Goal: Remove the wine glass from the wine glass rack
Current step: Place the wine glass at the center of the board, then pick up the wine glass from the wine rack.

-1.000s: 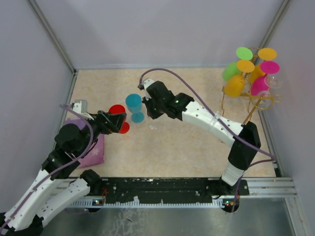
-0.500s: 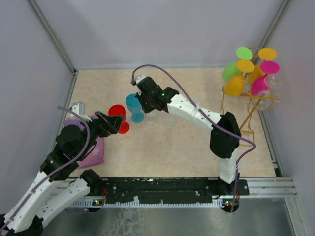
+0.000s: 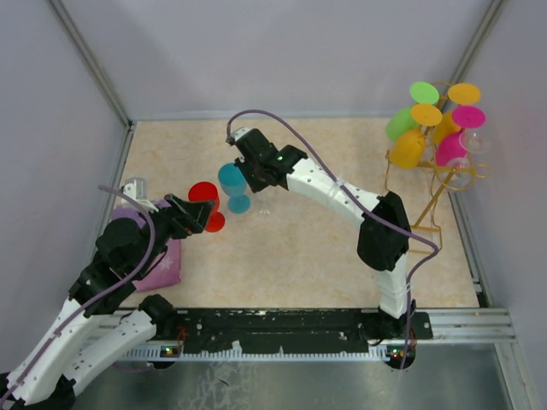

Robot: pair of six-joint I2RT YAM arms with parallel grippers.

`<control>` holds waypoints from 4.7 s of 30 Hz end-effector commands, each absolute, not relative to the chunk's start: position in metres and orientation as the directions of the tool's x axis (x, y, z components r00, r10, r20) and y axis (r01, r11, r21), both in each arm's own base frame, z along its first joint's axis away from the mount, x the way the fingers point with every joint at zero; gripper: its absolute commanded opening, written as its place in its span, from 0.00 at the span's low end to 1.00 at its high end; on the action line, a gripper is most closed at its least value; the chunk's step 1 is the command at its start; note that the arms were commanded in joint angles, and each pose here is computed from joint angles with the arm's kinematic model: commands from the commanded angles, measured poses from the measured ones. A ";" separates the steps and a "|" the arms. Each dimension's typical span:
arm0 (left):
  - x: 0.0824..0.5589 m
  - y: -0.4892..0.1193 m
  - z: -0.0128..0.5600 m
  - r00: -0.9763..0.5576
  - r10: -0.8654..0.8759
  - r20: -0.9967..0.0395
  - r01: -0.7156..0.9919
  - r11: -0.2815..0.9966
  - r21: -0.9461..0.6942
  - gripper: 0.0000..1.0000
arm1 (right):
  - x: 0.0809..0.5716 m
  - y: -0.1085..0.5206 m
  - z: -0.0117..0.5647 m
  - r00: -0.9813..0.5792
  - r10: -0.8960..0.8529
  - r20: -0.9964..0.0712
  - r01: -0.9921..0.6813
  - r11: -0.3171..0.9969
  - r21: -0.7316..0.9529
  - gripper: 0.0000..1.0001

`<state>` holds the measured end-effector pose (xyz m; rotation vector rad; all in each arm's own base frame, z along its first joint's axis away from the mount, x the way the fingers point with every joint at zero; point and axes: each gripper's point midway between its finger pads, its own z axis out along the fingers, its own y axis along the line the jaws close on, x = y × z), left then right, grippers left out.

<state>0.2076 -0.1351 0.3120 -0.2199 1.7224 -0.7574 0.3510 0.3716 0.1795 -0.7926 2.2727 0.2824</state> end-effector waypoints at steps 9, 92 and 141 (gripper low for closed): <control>0.209 -0.136 0.321 -0.291 -0.500 -0.816 0.260 0.780 -0.570 0.99 | 0.357 0.371 0.218 -0.500 -0.440 -0.746 -0.633 0.774 -0.033 0.14; 0.228 -0.152 0.316 -0.314 -0.423 -0.850 0.260 0.823 -0.505 0.99 | 0.225 0.132 0.523 0.157 0.140 -0.977 -0.377 0.924 0.072 0.99; 0.218 -0.165 0.321 -0.373 -0.382 -0.846 0.328 0.798 -0.505 0.99 | 0.314 -0.139 0.440 -0.037 0.596 -0.802 0.420 0.738 0.528 0.85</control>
